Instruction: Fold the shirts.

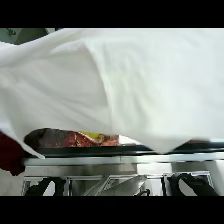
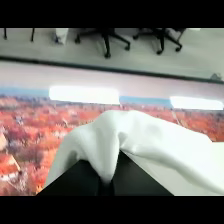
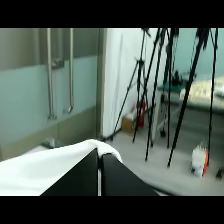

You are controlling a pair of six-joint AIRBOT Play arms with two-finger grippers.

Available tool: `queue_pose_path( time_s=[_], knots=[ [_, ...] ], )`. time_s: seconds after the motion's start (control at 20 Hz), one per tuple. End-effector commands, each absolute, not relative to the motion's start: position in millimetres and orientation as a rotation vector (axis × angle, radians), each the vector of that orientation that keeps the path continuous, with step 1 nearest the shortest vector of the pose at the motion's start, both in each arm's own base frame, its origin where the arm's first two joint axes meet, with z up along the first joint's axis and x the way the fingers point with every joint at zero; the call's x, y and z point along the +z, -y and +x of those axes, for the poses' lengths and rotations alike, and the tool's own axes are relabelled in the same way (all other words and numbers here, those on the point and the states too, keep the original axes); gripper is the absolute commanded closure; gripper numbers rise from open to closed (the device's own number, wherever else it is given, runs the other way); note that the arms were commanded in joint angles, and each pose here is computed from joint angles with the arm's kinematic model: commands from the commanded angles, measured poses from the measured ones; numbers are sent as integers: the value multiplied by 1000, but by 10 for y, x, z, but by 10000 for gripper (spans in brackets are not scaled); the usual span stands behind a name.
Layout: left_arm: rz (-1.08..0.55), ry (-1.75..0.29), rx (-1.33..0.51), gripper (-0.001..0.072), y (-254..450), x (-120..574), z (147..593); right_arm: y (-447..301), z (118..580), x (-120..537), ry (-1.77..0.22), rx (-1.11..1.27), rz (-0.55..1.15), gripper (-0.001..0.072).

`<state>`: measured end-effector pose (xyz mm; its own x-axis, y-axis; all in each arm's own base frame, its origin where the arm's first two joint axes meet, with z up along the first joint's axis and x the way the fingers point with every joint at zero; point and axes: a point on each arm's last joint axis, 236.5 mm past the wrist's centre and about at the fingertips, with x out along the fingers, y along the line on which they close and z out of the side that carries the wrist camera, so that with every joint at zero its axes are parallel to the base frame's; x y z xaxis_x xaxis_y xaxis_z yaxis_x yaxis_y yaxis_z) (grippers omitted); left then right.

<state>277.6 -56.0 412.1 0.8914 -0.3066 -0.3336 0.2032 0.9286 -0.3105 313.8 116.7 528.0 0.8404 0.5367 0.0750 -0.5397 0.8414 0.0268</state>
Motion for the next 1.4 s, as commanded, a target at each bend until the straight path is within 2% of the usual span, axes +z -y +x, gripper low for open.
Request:
queue_pose_path(
  time_s=[0.0,0.2,0.35,0.5,0.55,0.6,0.65,0.7,0.85,1.0,1.2,1.35],
  knots=[
    [-379,-686,-339,694,677,2776,3487,-1131,4223,4252,-198,572,155,696],
    [-402,-1070,-371,694,981,701,4004,-1374,5316,2218,-623,594,297,696],
    [-429,-1330,-358,694,1007,-510,4129,-1557,5662,934,-859,567,407,695],
    [-487,-1500,-378,693,942,-1086,4331,-1680,5794,265,-948,541,464,695],
    [-492,-1527,-399,605,923,-1122,4407,-1693,5798,190,-959,540,464,694],
    [-488,-1539,-424,244,904,-1088,4496,-1689,5797,178,-962,539,465,603],
    [-484,-1540,-444,14,863,-1002,4580,-1654,5797,211,-958,537,466,387],
    [-475,-1539,-457,16,796,-866,4652,-1572,5785,283,-957,529,477,323],
    [-483,-1528,-467,16,496,-339,4700,-1134,5601,609,-985,506,508,329],
    [-526,-1535,-434,16,182,27,4428,-561,5069,608,-1155,454,469,332],
    [-518,-1655,-259,16,-228,-169,3465,-244,4176,22,-1389,367,519,349],
    [-570,-1685,-215,16,-247,-503,2785,-240,3725,-423,-1412,322,649,343]
  ],
)
